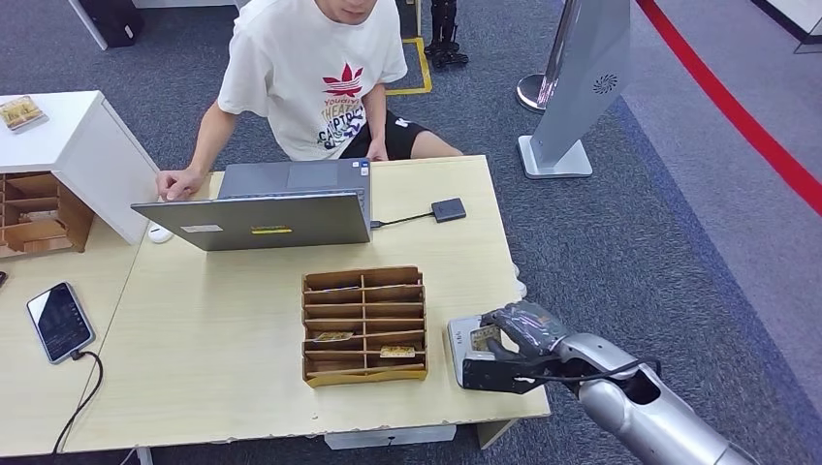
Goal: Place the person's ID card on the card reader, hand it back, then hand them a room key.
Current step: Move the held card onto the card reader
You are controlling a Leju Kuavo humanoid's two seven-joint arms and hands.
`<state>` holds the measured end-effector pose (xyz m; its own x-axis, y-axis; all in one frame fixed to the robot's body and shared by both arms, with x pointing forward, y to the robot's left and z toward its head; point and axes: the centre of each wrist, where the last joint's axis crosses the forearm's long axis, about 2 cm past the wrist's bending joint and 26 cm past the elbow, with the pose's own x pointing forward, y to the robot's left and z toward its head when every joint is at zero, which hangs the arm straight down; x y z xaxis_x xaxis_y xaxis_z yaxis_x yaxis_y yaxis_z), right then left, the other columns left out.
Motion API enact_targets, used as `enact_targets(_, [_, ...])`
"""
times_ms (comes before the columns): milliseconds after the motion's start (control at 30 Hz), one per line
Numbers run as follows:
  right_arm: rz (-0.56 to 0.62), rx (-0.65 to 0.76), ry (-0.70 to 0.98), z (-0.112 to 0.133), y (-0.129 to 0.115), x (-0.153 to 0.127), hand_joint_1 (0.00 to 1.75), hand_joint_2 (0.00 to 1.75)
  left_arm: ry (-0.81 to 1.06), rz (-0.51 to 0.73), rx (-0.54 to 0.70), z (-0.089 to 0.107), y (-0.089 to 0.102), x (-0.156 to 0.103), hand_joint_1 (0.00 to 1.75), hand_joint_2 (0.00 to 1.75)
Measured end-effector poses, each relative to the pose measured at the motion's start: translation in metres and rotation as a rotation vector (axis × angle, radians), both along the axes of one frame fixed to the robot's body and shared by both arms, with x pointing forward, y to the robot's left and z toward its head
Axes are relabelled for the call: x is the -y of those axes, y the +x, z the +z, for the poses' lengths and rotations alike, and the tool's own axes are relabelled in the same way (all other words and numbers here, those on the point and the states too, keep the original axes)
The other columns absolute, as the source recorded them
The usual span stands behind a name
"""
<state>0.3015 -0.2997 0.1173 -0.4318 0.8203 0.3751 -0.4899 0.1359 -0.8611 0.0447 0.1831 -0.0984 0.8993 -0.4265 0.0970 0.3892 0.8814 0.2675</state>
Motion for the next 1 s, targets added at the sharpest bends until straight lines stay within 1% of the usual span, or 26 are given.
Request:
enact_targets(633, [-0.006,-0.008,-0.013,-0.003,0.003,-0.004,1.75,1.75,0.001,-0.006,0.001,0.0,0.0,0.0,0.0,0.0])
enact_targets(1000, [-0.087,-0.05,-0.052,-0.028,0.006,-0.012,1.75,1.75,0.01,-0.022,-0.002,0.0,0.0,0.0,0.0,0.0])
